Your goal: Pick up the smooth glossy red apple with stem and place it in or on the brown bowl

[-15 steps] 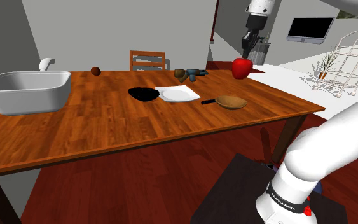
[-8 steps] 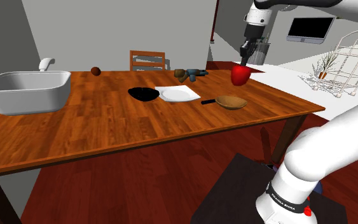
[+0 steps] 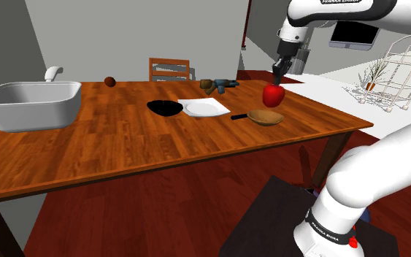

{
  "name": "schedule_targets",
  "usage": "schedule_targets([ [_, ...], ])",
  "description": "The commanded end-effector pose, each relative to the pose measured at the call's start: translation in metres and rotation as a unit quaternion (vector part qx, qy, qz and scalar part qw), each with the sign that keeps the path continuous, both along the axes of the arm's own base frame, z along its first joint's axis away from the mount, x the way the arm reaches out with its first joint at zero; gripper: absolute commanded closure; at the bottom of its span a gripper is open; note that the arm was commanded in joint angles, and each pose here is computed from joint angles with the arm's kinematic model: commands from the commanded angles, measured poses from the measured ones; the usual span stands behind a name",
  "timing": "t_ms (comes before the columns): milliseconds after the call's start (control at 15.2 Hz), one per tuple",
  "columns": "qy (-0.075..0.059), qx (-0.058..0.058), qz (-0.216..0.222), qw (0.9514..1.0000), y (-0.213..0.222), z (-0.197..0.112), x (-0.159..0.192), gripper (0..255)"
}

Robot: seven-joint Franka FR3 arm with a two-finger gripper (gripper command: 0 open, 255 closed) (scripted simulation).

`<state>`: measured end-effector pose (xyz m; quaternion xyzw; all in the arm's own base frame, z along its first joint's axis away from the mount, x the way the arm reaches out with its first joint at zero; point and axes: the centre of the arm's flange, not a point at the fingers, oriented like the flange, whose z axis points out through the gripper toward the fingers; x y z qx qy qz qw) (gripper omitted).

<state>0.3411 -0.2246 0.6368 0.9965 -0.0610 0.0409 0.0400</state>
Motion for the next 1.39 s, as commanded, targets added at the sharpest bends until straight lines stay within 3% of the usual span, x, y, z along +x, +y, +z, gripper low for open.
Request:
schedule_targets([
  [0, 0.0, 0.0, 0.0, 1.0, -0.001, -0.01, 0.0, 255],
  [462, 0.0, 0.0, 0.0, 1.0, -0.001, -0.046, 0.0, 255],
  [924, 0.0, 0.0, 0.0, 1.0, -0.001, -0.046, 0.0, 255],
  [990, 0.0, 0.0, 0.0, 1.0, -0.001, -0.046, 0.0, 0],
  [1320, 0.0, 0.0, 0.0, 1.0, -0.001, -0.046, 0.0, 0],
])
